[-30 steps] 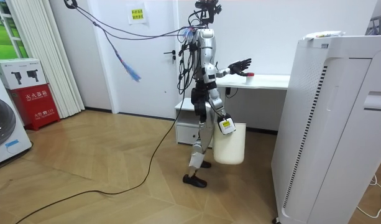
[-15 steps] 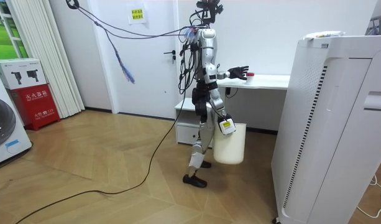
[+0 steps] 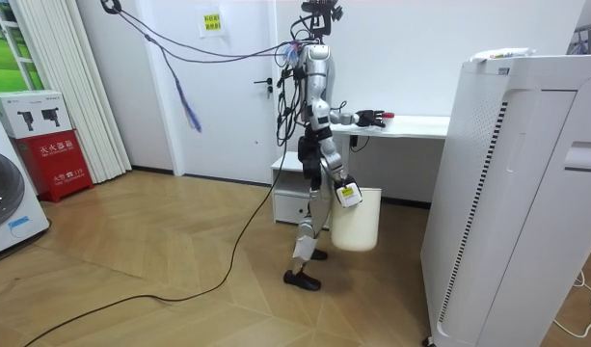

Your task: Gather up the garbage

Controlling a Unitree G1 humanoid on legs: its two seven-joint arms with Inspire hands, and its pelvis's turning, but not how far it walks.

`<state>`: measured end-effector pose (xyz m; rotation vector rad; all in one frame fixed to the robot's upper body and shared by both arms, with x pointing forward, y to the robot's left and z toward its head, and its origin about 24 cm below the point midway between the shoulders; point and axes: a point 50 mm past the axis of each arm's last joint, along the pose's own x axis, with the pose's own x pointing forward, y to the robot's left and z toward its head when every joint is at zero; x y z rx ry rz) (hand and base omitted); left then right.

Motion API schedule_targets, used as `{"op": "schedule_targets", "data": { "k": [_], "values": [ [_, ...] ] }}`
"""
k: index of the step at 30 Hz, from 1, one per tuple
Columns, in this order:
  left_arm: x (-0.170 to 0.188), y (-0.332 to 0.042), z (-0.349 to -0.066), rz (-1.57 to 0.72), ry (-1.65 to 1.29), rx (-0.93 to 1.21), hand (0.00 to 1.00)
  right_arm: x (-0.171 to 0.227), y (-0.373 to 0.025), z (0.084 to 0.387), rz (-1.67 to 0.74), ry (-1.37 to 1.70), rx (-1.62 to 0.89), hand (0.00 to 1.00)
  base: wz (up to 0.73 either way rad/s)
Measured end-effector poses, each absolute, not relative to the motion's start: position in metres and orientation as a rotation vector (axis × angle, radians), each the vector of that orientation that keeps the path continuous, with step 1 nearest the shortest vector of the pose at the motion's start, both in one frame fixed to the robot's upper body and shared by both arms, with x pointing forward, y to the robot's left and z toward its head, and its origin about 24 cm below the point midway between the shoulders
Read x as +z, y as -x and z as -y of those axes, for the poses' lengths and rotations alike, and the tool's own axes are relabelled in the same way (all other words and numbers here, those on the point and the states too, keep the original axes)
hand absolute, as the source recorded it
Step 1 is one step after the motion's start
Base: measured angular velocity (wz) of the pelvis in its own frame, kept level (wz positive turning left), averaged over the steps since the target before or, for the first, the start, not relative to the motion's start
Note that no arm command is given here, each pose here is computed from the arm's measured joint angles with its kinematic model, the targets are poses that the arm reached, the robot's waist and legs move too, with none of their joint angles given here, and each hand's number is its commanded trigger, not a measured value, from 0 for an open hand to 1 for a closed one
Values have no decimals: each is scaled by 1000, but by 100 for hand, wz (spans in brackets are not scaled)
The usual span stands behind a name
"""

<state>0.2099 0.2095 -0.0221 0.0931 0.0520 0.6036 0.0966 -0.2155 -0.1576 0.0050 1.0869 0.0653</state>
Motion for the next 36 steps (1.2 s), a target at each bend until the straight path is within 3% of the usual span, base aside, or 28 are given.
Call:
{"op": "schedule_targets", "data": {
  "k": [21,22,23,36],
  "values": [
    [-20,-233,-207,-49,-103,609,0,-157,-101,214,-1075,-3,76,100,-4],
    [-20,-233,-207,-50,-103,609,5,-157,-101,214,-1075,-3,76,100,-5],
    [-20,-233,-207,-52,-104,609,99,-157,-101,214,-1075,-3,77,100,0],
    [-23,-233,-214,-90,-110,639,100,-157,-100,214,-1094,-1,80,100,-1]
  ]
}}
